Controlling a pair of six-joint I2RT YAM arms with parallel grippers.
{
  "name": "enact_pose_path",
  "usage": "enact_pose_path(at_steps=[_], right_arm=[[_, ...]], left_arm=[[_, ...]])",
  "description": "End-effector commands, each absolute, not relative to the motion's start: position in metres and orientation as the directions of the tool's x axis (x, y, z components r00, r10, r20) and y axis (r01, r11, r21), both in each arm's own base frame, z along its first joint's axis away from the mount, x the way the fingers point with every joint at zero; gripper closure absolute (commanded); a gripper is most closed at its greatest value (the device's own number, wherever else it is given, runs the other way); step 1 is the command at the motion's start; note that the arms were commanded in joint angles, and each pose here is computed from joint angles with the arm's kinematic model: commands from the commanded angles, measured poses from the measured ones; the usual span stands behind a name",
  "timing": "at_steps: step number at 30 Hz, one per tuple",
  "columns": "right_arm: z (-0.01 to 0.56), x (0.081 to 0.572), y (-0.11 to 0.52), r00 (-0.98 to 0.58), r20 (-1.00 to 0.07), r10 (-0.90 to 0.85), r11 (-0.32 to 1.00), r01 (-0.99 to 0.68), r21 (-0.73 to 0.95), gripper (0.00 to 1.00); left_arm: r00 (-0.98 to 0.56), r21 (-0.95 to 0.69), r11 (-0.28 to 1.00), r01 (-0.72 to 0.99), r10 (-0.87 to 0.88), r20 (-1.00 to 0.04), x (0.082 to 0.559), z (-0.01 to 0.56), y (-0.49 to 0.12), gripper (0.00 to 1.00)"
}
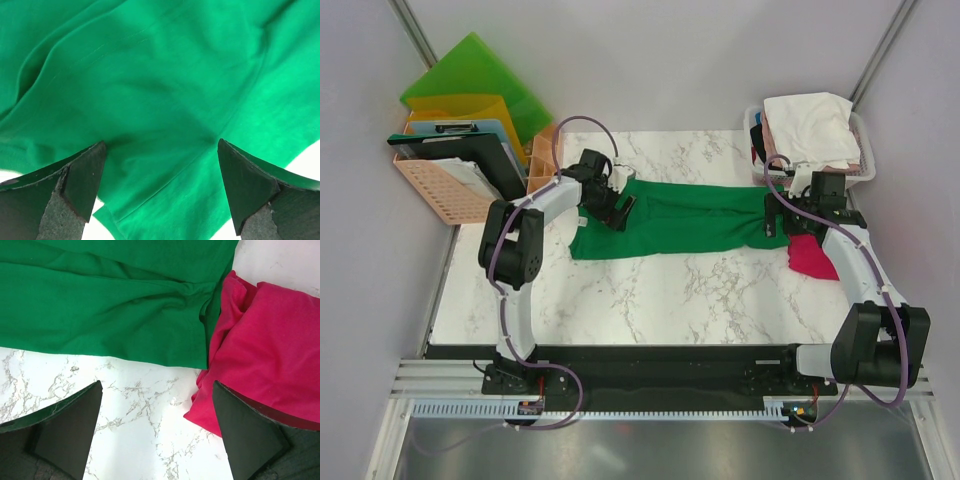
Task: Fold and stack the t-shirts
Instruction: Fold the other side of the tshirt into a rectangle, then rotate the tshirt 90 degrees
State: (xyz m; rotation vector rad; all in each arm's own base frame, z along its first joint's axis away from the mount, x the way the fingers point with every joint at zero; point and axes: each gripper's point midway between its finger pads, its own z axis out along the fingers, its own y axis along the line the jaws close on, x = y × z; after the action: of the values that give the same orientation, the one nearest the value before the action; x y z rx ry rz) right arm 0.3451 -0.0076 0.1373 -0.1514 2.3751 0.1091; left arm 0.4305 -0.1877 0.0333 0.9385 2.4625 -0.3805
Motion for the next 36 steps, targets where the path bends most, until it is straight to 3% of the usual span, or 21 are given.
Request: enact_pose_path(at_steps=[1, 9, 19, 29, 36], right_arm=[[0.14, 0.347, -0.003, -0.703, -0.707, -0.076, 0.984, -0.168, 0.061, 0.02], [0.144, 0.347, -0.006, -0.699, -0.713, -0.045, 0.982, -0.164, 0.099, 0.02], [0.149, 0.345, -0.013, -0.689, -0.725, -0.01, 0.982, -0.142, 0.122, 0.02], [0.127, 0.344, -0.008, -0.744, -0.668, 0.006, 0.973, -0.151, 0.176, 0.02], [0.135, 0.343, -0.004, -0.722, -0.692, -0.006, 0.968, -0.177, 0.176, 0.02]], left_arm=[[-0.721, -0.016, 0.816, 0.579, 0.502, -0.478, 0.435, 0.036, -0.167, 0.0], [-0.736, 0.175, 0.848, 0.501, 0.523, -0.43, 0.424, 0.027, -0.123, 0.0], [-0.776, 0.207, 0.869, 0.45, 0.495, -0.391, 0.409, 0.013, -0.086, 0.0], [-0.771, 0.193, 0.892, 0.409, 0.451, -0.449, 0.403, 0.034, -0.067, 0.0], [-0.657, 0.13, 0.88, 0.457, 0.433, -0.618, 0.399, 0.079, -0.09, 0.0]])
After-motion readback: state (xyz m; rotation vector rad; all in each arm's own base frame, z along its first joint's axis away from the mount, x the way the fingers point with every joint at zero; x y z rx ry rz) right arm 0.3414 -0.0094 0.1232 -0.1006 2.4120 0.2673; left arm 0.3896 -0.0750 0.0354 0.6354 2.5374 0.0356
